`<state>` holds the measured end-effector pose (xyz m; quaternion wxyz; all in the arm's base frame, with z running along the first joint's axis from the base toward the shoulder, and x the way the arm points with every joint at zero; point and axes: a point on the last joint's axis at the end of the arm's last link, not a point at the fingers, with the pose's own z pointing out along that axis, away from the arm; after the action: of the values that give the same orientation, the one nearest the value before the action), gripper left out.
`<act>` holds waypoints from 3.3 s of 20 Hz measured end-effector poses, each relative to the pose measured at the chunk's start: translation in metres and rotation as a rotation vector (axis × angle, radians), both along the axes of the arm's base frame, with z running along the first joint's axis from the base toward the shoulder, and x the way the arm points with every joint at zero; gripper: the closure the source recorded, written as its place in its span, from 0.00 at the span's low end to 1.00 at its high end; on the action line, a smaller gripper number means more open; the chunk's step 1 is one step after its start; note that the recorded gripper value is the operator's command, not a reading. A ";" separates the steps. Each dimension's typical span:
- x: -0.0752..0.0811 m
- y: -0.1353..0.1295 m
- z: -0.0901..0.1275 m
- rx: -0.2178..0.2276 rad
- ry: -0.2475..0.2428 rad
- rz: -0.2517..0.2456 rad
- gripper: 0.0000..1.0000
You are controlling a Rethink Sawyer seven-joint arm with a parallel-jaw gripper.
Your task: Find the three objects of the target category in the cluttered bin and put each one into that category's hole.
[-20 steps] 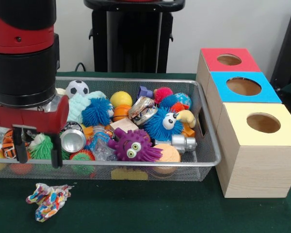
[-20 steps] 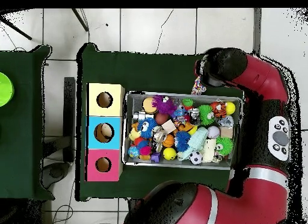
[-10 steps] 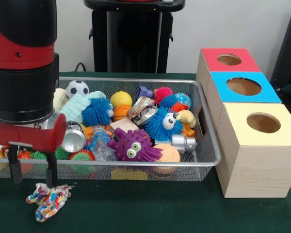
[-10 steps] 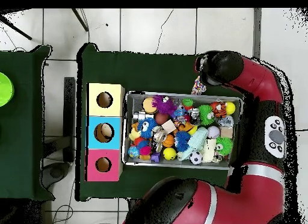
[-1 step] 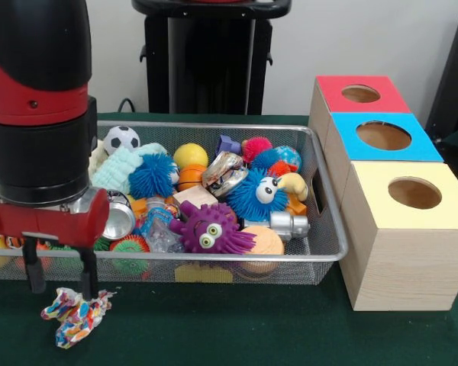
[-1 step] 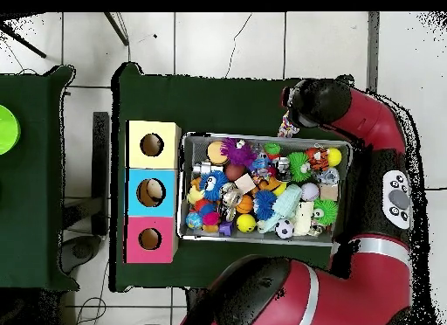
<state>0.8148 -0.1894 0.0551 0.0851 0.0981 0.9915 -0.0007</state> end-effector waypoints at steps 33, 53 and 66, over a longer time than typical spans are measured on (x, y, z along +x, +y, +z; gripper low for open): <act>-0.013 -0.005 -0.008 0.202 -0.034 0.060 0.00; -0.029 0.013 -0.007 0.155 0.025 0.206 0.00; -0.026 0.003 -0.002 0.116 0.065 0.232 0.00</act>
<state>0.7889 -0.1867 0.0529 0.0467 -0.0123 0.9968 0.0635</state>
